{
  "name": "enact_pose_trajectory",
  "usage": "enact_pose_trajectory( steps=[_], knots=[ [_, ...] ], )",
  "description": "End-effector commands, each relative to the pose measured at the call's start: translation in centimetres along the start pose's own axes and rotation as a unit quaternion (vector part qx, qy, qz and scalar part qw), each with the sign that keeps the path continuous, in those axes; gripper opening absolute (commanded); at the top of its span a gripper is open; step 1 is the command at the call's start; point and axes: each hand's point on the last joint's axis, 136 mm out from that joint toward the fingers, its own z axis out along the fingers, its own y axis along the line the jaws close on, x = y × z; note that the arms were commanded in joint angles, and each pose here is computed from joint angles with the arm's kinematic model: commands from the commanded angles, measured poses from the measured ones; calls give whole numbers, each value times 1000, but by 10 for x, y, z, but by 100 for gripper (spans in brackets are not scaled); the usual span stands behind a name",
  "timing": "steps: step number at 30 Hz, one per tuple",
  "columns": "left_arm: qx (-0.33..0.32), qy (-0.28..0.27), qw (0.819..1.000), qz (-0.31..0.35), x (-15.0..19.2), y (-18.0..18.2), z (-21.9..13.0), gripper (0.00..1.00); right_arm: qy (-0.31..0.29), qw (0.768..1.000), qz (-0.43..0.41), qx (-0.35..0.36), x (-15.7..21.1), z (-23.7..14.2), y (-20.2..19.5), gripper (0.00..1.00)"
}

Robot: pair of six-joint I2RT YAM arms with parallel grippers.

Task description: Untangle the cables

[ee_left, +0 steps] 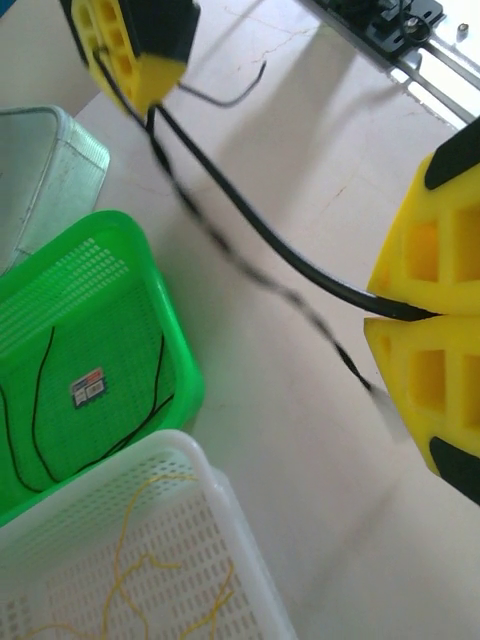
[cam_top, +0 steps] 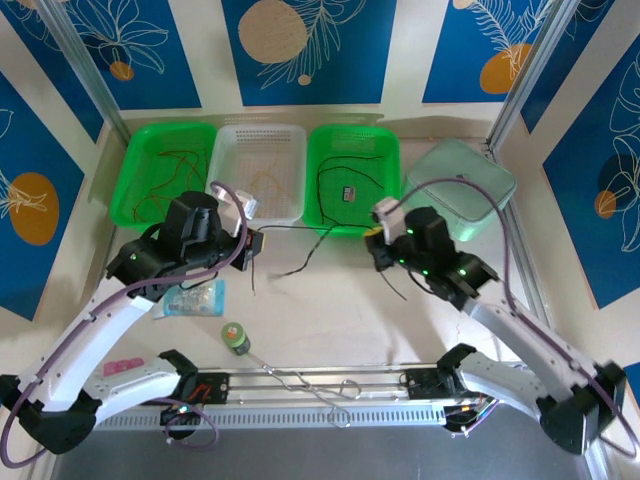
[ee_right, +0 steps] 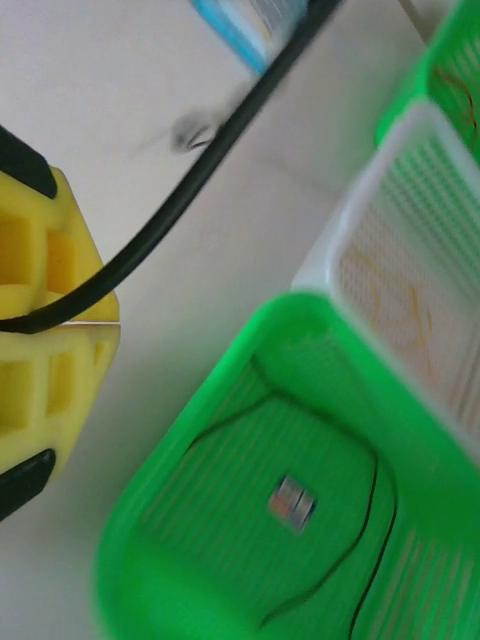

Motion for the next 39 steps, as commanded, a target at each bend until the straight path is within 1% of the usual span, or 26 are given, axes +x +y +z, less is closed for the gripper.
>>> enact_pose_trajectory(
  steps=[1, 4, 6, 11, 13, 16, 19, 21, 23, 24, 26, 28, 29, 31, 33, 34, 39],
  knots=[
    [-59, -31, 998, -1, -15, 22, -13, 0, 2, 993, 81, 89, 26, -33, -45, 0],
    [-117, -38, 992, -23, -13, 47, -19, 0, -39, 974, 141, 175, 29, -71, -84, 0],
    [-155, -48, 986, -42, -12, 65, -25, 0, -54, 952, 181, 239, 34, -94, -108, 0],
    [-219, -93, 969, -69, -11, 95, -46, 0, -44, 916, 232, 325, 44, -122, -140, 0],
    [-244, -109, 961, -77, -8, 106, -56, 0, -50, 902, 243, 353, 43, -132, -149, 0],
    [-278, -139, 946, -95, -4, 120, -74, 0, -73, 873, 262, 406, 43, -150, -164, 0],
    [-312, -177, 927, -114, 2, 132, -93, 0, -100, 837, 281, 459, 43, -172, -178, 0],
    [-343, -219, 903, -136, 7, 142, -113, 0, -115, 814, 292, 488, 43, -186, -185, 0],
    [-354, -266, 884, -150, 9, 146, -128, 0, -124, 802, 298, 503, 43, -194, -188, 0],
    [-359, -282, 876, -155, 12, 148, -133, 0, -126, 796, 300, 510, 44, -198, -190, 0],
    [-379, -311, 854, -174, 19, 154, -147, 0, -130, 782, 306, 527, 47, -206, -193, 0],
    [-394, -330, 838, -185, 23, 158, -158, 0, -135, 776, 308, 534, 47, -211, -194, 0],
    [-394, -339, 833, -187, 23, 158, -161, 0, -139, 775, 309, 534, 46, -214, -193, 0],
    [-392, -349, 830, -188, 23, 157, -166, 0, -146, 778, 307, 529, 42, -216, -192, 0],
    [-387, -350, 833, -184, 21, 155, -165, 0, -157, 784, 305, 517, 36, -217, -189, 0],
    [-383, -347, 837, -181, 20, 154, -164, 0, -166, 791, 301, 507, 29, -217, -186, 0],
    [-362, -337, 852, -173, 14, 148, -154, 0, -204, 837, 272, 428, -15, -212, -169, 0]
  ],
)
